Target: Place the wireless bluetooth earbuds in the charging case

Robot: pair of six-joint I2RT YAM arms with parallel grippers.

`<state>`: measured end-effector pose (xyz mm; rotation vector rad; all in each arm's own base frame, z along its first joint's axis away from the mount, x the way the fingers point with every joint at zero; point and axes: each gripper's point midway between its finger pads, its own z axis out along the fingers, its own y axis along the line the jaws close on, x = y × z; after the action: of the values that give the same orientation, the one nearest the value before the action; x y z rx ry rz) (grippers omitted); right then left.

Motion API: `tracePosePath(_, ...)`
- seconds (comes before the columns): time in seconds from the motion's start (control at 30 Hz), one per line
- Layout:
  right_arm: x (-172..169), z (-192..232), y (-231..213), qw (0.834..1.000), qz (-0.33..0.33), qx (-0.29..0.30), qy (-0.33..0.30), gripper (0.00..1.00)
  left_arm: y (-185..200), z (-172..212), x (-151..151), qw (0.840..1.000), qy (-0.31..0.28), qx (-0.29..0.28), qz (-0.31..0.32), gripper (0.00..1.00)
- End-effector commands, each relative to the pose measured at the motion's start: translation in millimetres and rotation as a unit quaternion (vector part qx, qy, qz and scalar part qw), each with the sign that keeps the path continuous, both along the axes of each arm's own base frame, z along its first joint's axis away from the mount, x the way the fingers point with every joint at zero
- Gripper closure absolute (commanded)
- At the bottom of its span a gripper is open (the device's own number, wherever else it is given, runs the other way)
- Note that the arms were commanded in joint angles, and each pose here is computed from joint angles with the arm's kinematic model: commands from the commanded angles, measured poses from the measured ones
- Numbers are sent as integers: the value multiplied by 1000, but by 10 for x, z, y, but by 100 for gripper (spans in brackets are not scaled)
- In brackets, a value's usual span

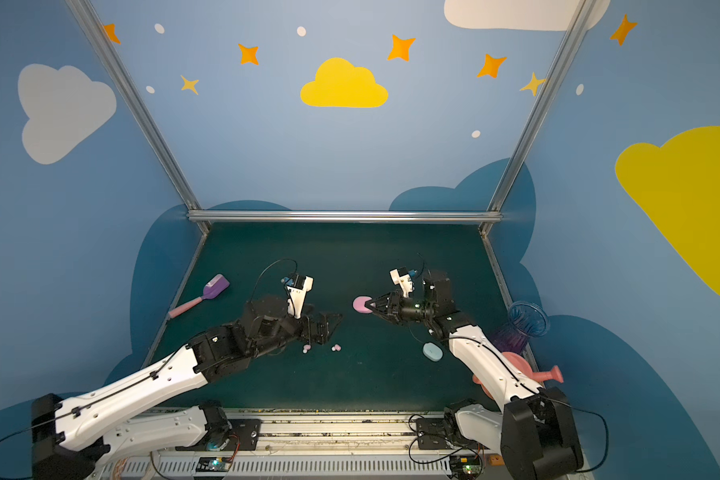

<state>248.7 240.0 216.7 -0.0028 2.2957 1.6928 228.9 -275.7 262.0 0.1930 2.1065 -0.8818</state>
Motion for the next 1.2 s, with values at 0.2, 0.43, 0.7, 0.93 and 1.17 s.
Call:
tracePosePath(0.2,116,583,-4,989,-110,56,-82,82,-314,89,234,965,112,-229,60,2)
tracePosePath(0.43,128,691,35,982,-139,97,-79,82,-485,228,372,940,114,-319,51,13)
tracePosePath(0.7,143,721,13,973,-175,137,-69,84,-547,400,478,924,84,-370,43,23)
tracePosePath(0.93,156,739,26,968,-184,153,-69,84,-637,379,580,908,97,-407,33,35)
tracePosePath(1.17,131,749,107,969,-176,162,-67,84,-690,477,611,902,96,-421,22,41)
